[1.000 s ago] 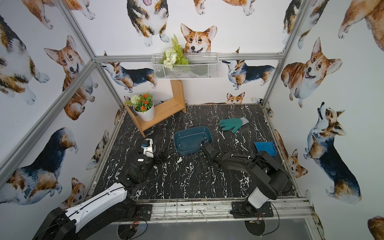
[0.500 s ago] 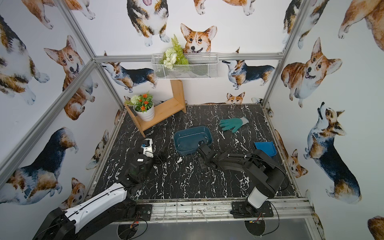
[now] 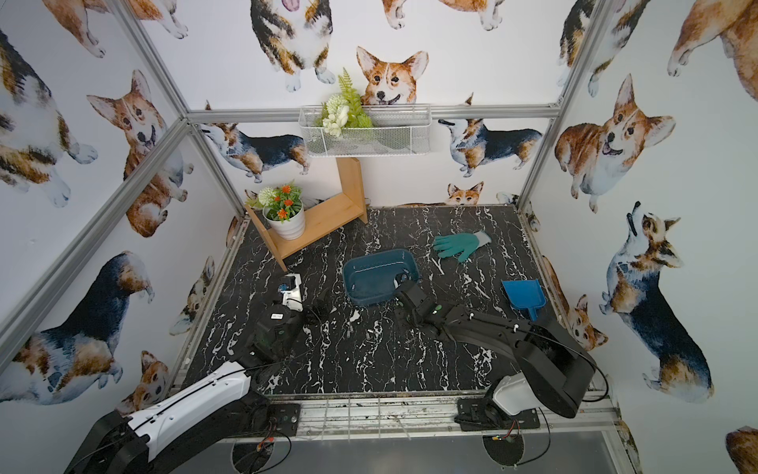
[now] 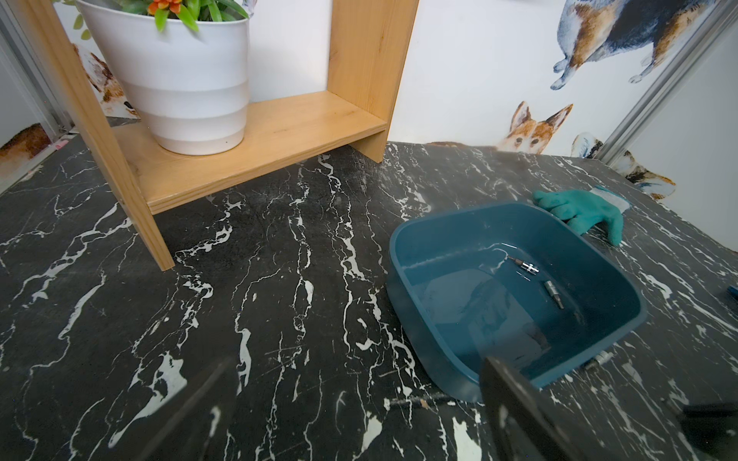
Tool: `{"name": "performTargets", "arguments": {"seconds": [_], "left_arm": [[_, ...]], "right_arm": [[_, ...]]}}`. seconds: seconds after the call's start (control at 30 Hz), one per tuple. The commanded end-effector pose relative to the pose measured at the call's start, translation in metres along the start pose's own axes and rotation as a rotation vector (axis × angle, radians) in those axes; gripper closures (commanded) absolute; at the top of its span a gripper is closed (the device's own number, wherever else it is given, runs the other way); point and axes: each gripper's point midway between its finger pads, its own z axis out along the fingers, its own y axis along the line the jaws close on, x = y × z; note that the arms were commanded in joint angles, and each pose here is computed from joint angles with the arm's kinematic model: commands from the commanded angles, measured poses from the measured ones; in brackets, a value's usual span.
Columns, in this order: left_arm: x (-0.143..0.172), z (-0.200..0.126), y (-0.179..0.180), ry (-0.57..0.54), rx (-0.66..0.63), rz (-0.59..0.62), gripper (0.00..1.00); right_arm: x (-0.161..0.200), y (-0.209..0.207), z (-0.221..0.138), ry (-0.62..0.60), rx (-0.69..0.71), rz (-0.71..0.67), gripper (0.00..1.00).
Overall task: Put the bit on the desktop into the storage box
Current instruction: Pick up the screwdriver bit from the center of the board, then place the screwdriver bit in the storage box.
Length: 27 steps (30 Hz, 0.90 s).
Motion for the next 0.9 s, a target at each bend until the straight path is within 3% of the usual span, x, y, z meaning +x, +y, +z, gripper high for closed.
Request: {"name": "performTargets", "arguments": {"seconds": [0.0, 0.2, 0.37, 0.63, 0.87], "left_arm": [[-0.004, 0.0, 0.0, -0.016, -0.004, 0.001, 0.0], [-0.005, 0.0, 0.0, -0.016, -0.003, 0.0, 0.0], [-0.005, 0.001, 0.0, -0.015, -0.003, 0.002, 0.0], [-0.004, 0.001, -0.001, -0.012, 0.004, 0.001, 0.0], [-0.004, 0.001, -0.003, -0.01, 0.013, 0.001, 0.0]], "right_arm": [[-0.019, 0.003, -0.015, -0.078, -0.03, 0.023, 0.89], [-0.064, 0.003, -0.035, -0.247, -0.08, 0.081, 0.9], [-0.097, 0.0, -0.027, -0.332, -0.09, 0.124, 0.9], [-0.135, 0.01, 0.017, -0.32, -0.101, 0.115, 0.9], [-0.145, 0.014, 0.065, -0.255, -0.106, 0.106, 0.9]]}}
